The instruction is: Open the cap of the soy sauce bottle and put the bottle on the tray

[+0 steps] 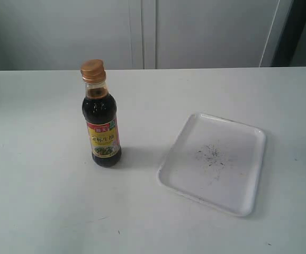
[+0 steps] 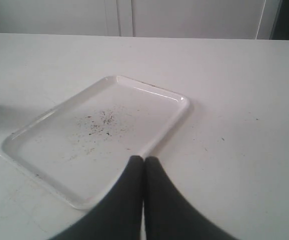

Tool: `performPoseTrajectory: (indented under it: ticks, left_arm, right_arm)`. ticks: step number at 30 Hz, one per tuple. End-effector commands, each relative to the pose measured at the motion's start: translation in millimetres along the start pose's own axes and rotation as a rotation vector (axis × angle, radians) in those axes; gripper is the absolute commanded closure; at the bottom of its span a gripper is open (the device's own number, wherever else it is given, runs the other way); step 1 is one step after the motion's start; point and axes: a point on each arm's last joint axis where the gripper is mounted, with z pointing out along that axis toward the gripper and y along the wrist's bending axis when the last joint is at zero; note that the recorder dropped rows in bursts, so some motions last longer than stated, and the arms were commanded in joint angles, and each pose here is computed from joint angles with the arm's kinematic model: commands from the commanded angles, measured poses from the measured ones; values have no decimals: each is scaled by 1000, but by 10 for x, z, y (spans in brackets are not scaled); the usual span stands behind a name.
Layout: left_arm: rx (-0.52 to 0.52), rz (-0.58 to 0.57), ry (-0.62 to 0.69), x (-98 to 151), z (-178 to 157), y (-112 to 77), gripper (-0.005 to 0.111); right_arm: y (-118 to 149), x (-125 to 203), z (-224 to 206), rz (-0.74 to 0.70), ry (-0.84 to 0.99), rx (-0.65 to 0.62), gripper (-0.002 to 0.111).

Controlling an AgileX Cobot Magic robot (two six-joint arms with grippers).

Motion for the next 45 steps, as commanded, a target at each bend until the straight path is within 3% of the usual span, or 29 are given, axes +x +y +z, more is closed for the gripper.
performPoseTrajectory:
  ticks: [1,7,11,14,20,29,41,45]
  left_arm:
    - [153,11,-27,-18,176,-69,107]
    - [370,-19,-95,-40,360,-171,107]
    - [410,-49,-84,-3,469,-159,101]
    - [448,-56,-42,43,548,-158,77]
    - [428,-90,-46,49,660,-103,1]
    - [462,-78,14,194,800,-78,2]
    - [584,-76,60,372,1135,-288,2]
    - [583,-75,78,475,1211,-270,2]
  right_arm:
    - [-3,9,1,-6,-5,4,108]
    - [-3,9,1,-6,-5,4,108]
    - [-3,9,1,-6,-5,4,108]
    - [-3,9,1,-4,-5,4,108]
    - [-3,11,1,11,-3,4,108]
    - [-3,11,1,11,-3,4,108]
    - [-3,11,1,11,-3,4,108]
    - [-3,11,1,11,-3,4,108]
